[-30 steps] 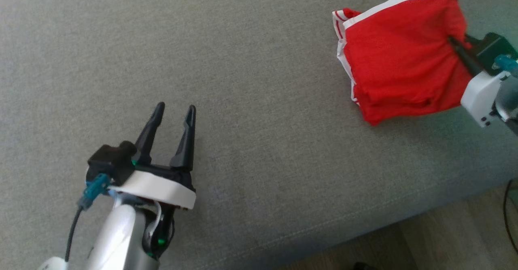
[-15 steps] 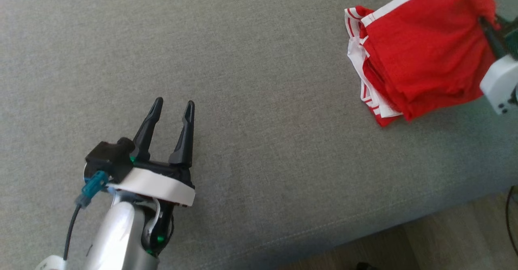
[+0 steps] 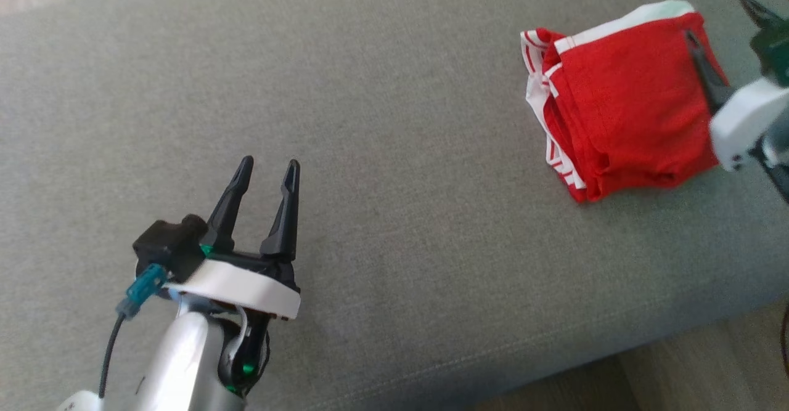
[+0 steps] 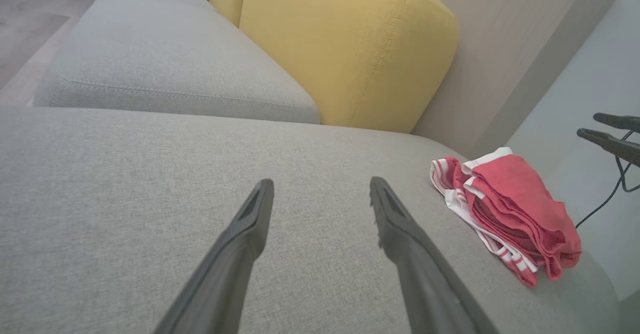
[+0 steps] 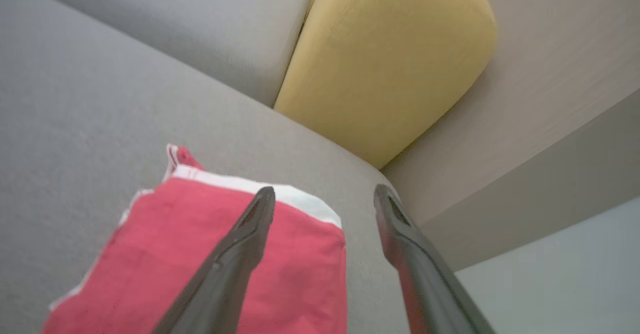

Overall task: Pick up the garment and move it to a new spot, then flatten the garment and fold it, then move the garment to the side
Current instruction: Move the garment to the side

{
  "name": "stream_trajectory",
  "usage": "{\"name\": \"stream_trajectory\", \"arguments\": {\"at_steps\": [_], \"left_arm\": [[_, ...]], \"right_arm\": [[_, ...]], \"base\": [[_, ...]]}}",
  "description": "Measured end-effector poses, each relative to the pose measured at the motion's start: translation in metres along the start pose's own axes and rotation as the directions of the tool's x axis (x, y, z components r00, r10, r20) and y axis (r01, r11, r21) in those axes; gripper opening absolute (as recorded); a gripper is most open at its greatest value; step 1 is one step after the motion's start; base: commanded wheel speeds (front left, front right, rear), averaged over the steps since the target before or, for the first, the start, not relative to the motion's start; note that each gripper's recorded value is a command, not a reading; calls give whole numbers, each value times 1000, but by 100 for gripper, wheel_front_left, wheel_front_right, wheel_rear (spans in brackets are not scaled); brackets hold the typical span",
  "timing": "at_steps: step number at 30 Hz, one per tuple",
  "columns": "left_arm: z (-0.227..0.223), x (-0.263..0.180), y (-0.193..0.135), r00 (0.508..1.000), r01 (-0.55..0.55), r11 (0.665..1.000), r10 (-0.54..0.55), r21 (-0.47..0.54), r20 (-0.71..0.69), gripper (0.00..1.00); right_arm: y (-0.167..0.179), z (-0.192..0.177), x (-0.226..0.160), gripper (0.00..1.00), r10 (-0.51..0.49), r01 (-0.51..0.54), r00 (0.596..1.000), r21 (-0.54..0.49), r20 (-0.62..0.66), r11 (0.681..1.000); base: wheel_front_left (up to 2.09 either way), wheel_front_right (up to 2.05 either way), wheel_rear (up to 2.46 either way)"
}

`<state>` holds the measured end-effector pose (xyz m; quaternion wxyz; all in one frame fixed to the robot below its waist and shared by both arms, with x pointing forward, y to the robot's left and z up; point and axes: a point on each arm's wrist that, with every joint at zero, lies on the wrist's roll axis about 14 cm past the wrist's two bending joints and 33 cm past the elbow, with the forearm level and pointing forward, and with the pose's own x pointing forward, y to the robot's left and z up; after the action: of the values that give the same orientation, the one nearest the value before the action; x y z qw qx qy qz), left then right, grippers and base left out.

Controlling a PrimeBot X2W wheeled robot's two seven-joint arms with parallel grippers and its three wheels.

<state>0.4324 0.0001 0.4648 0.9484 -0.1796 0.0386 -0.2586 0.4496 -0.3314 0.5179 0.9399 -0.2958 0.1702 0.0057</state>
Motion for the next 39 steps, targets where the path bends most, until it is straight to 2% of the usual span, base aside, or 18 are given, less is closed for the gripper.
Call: {"name": "stream_trajectory", "arguments": {"at_steps": [3, 7, 9, 11, 15, 16, 21, 27, 32, 39], "left_arm": [[12, -5, -3, 1000, -1, 1000, 1, 10, 26, 100], [25, -19, -2, 998, -28, 999, 27, 20, 56, 100], [31, -29, 2, 996, -59, 998, 57, 24, 69, 100], [39, -40, 10, 991, -103, 994, 100, 35, 90, 100], [61, -62, 25, 970, -194, 980, 184, 46, 157, 100], [61, -62, 25, 970, -194, 980, 184, 46, 157, 100], [72, -90, 34, 952, -255, 964, 236, 78, 194, 100], [75, -118, 44, 929, -323, 944, 304, 60, 212, 100], [75, -130, 47, 917, -353, 934, 333, 57, 220, 100], [78, -133, 43, 915, -352, 934, 330, 59, 233, 100]], "right_arm": [[9, 37, -3, 100, 2, -9, 994, 66, 113, 998], [29, 84, -14, 100, 5, -60, 959, 185, 283, 981], [43, 100, -22, 100, 5, -102, 935, 256, 355, 961], [61, 113, -30, 100, 4, -159, 911, 342, 412, 926], [94, 130, -49, 100, 3, -242, 867, 416, 499, 876], [94, 130, -49, 100, 3, -242, 867, 416, 499, 876], [131, 132, -66, 100, -17, -308, 841, 505, 540, 806], [150, 103, -77, 100, -41, -300, 859, 567, 511, 767], [172, 90, -88, 100, -16, -341, 867, 616, 499, 710], [185, 86, -96, 100, 16, -363, 866, 605, 501, 709]], "base": [[0, 0, 0], [0, 0, 0], [0, 0, 0], [0, 0, 0], [0, 0, 0], [0, 0, 0], [0, 0, 0], [0, 0, 0], [0, 0, 0], [0, 0, 0]]}}
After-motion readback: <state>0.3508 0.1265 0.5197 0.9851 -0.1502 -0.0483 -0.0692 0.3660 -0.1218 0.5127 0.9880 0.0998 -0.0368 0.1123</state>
